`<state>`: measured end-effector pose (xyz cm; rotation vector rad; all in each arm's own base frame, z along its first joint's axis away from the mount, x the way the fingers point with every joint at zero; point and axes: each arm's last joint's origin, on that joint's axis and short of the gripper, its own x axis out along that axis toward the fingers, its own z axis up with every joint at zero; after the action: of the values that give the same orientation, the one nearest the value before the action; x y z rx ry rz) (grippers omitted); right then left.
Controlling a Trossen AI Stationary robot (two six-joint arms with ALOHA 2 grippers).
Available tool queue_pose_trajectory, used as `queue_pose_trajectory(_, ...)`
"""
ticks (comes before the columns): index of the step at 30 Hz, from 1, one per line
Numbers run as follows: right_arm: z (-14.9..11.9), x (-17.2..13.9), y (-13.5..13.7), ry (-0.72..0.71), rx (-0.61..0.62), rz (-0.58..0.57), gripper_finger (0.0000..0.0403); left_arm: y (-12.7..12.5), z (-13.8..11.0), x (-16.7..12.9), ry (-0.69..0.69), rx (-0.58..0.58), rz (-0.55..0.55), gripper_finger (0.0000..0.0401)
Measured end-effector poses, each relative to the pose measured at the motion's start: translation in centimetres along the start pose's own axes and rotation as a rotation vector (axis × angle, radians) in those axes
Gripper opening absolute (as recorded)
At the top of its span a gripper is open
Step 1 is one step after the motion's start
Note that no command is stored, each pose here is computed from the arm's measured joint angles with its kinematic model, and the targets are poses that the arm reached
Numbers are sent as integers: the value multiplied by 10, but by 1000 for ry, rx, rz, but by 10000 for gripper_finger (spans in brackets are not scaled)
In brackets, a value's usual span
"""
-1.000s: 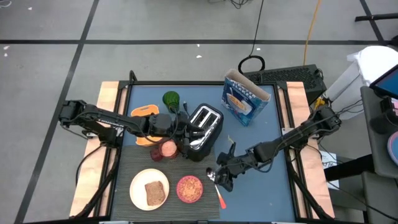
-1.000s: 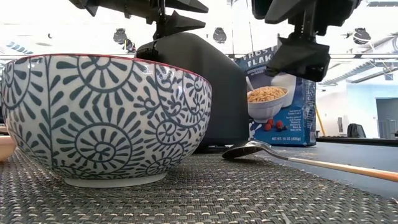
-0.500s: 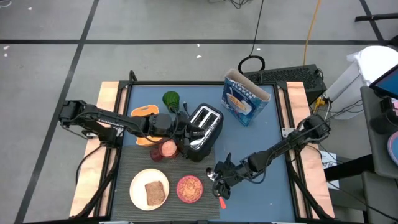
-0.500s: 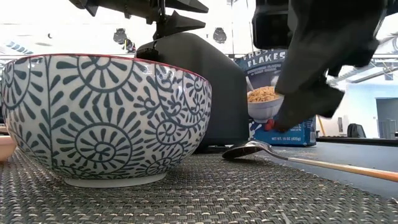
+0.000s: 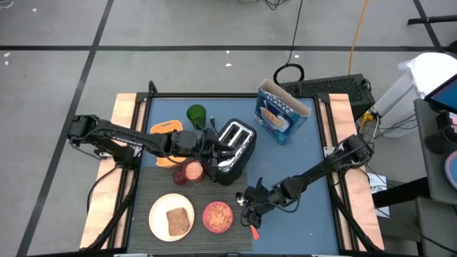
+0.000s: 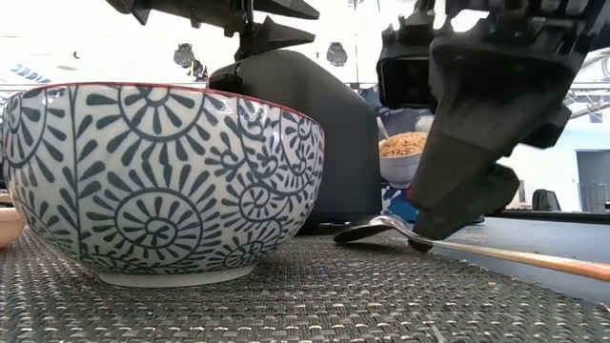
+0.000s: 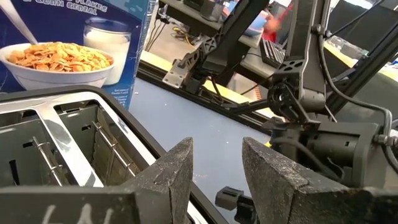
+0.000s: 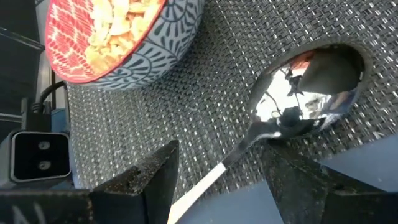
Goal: Arrange a breakfast setting
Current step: Put the orange fork to the gray tablemat to the right of the red bowl
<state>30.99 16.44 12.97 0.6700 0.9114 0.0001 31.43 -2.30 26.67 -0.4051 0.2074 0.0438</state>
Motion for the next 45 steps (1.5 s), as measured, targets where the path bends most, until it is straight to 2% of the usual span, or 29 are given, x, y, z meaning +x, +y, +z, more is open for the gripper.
queue_pose_trajectory(20,2,0,-5,-92,14,-105,216,0,0,0,0,0,0,143)
queue_pose_trajectory(45,8,0,-14,-128,29,-168,95,0,0,0,0,1,0,143)
